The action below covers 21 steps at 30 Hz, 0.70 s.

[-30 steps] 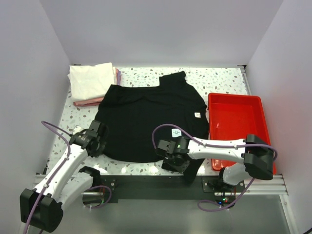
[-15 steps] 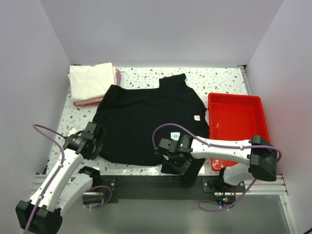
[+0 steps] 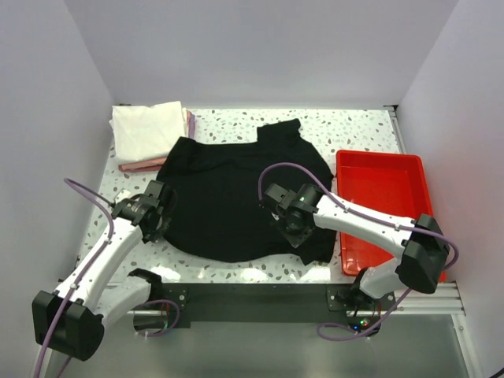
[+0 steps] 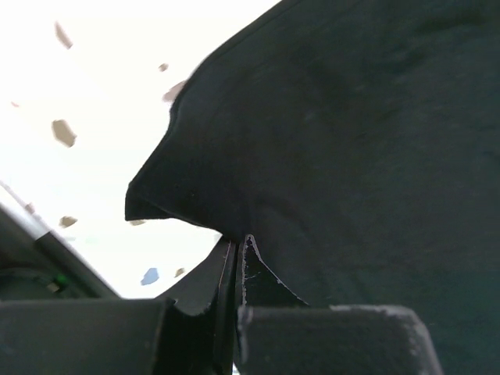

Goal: Fold and stack the t-shirts
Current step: Fold the tshirt

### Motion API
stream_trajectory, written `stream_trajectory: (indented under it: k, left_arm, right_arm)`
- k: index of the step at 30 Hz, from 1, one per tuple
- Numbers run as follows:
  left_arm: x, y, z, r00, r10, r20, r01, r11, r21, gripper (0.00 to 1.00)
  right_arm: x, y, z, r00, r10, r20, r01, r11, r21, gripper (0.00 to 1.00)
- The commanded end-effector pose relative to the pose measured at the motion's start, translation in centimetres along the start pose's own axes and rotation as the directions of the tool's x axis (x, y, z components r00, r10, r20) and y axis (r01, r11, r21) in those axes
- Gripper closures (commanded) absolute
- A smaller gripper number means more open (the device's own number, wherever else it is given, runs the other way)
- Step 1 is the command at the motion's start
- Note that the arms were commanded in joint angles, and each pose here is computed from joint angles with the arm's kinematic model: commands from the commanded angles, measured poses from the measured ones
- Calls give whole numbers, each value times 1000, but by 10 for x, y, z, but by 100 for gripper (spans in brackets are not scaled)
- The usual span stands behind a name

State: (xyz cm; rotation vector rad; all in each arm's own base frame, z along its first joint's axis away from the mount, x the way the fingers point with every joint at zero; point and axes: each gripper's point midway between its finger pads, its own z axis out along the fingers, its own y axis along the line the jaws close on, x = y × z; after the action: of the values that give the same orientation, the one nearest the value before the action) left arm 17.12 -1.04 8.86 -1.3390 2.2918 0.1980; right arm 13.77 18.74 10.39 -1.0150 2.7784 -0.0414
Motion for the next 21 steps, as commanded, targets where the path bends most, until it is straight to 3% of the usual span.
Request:
stream_trajectory:
  k: [1, 11, 21]
  left_arm:
    - [-27, -36, -7, 995, -15, 94, 6, 995, 95, 100]
    - [-42, -78, 12, 990, 20, 143, -32, 996, 82, 100]
    - [-60, -104, 21, 979, -20, 201, -1, 995, 104, 100]
  right_arm:
    - [-22, -20, -7, 999, -17, 51, 13, 998, 68, 100]
    - [-74, -69, -19, 981, 91, 172, -123, 976, 182, 100]
    - [-93, -97, -10, 982, 111, 155, -148, 957, 250, 100]
